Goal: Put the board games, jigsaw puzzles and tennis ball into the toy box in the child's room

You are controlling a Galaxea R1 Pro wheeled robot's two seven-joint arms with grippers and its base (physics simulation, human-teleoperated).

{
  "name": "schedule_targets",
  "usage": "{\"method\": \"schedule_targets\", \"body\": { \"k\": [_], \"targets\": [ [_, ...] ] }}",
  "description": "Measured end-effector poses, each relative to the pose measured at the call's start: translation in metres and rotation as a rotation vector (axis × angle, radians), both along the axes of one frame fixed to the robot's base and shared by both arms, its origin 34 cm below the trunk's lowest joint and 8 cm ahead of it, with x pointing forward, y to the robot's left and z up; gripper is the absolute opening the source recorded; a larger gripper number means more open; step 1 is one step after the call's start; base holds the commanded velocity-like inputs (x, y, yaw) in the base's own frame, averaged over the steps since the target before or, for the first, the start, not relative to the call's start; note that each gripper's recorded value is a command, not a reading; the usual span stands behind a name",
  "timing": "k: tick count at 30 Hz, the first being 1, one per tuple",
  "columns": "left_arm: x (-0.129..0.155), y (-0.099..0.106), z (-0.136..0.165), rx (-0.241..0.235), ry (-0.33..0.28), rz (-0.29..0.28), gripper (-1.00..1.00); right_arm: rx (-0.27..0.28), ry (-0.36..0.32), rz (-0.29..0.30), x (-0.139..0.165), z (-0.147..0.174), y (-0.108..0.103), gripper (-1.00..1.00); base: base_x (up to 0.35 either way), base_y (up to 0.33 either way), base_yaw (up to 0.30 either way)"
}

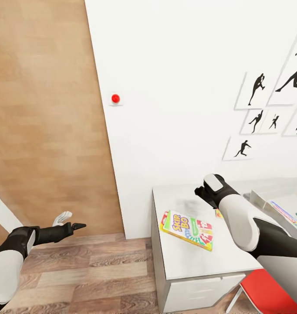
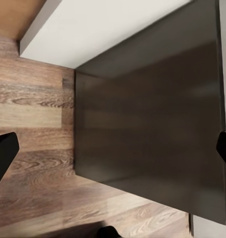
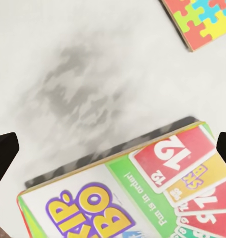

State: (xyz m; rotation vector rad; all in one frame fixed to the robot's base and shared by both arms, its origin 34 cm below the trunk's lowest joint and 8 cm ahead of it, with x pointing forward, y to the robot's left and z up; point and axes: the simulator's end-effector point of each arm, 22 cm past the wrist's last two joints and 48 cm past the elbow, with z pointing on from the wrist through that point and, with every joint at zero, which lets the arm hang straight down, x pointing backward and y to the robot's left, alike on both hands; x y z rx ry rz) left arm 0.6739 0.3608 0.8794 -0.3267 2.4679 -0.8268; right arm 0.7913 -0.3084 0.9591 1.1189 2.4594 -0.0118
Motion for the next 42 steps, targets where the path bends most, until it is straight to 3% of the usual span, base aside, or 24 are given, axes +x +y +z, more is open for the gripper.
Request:
{"method": "schedule_targets", "body": {
  "k": [18,42],
  "targets": [
    [-0.004,0.0,-0.016,0.0,0.029,0.0,1.0,-0.004,0.028,-0.009,-0.002,-0.02,-0.003,1.0,0.0,0.0,0.0],
    [-0.009,-0.002,-0.038,-0.006,0.065,-0.002,1.0,-0.024,0.067,-0.04,-0.007,-0.045,-0.029,1.0,0.0,0.0,0.0]
  ]
}}
